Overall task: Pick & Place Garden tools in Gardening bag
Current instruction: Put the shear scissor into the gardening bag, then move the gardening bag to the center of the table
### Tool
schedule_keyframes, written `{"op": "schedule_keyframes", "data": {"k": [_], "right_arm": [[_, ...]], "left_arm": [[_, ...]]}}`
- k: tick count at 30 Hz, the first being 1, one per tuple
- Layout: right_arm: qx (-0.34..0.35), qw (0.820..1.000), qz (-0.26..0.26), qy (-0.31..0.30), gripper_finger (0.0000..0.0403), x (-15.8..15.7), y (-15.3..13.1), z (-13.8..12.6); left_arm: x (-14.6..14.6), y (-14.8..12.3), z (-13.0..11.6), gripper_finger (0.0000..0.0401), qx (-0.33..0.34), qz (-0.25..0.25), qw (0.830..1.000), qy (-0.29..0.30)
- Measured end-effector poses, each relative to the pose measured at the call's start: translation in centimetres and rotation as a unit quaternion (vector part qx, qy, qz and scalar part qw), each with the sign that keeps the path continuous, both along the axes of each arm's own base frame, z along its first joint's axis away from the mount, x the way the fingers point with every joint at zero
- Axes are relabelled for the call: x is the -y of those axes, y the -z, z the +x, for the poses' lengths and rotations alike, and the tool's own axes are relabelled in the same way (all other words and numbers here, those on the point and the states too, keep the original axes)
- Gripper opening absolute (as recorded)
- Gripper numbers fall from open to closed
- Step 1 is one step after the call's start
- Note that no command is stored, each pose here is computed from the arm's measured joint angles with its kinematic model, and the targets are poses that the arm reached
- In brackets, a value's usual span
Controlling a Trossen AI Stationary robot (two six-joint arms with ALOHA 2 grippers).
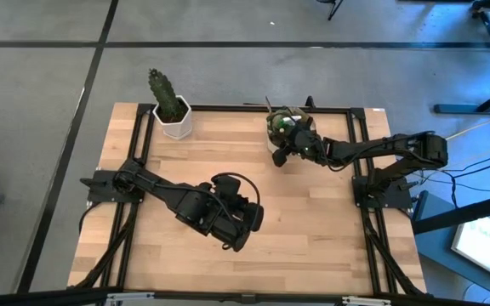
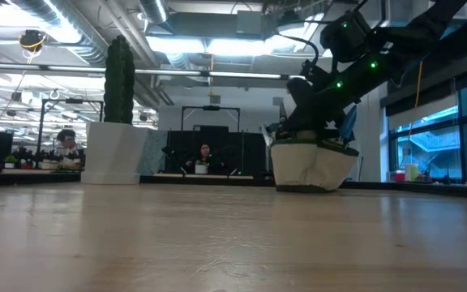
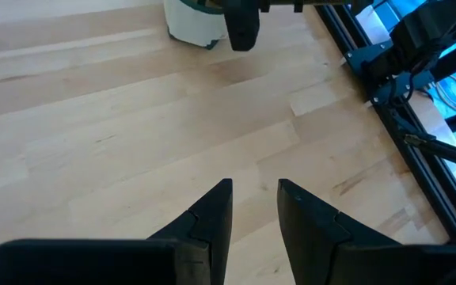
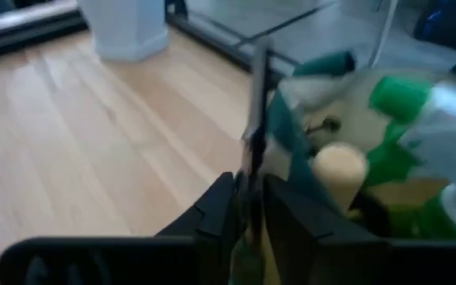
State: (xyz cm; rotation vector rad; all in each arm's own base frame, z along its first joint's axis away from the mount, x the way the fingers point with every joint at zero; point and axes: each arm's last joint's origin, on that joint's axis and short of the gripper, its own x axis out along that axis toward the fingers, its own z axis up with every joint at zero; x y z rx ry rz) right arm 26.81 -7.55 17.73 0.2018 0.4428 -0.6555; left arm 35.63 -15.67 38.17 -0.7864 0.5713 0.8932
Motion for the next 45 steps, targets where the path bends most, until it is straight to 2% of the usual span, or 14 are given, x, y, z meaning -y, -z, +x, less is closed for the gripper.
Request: {"op": "schedule_keyframes", "data": {"k": [6,19,26,45], "right_arm": [[0.018,0.999,-0.007,0.044,0.0094,0.2,-0.4,-0.1],[0.096,0.991,-0.04,0.089,0.0098,0.1,-4.1,-1.4],[0.083,0.984,-0.108,0.118,0.0098,0.1,-5.9,-2.5],[0.146,0.963,-0.189,0.123,0.0099,-0.9,-11.7,-7.1]], "left_arm": [[0.0,0.0,0.1,0.0097,0.006,0.002,1.0,-0.002],[0.0,-0.1,0.1,0.0097,0.009,0.001,1.0,-0.003],[0.1,-0.2,0.3,0.0097,0.018,0.002,1.0,0.001],[-0.1,-0.3,0.4,0.0097,0.025,0.049,0.998,0.004]]}}
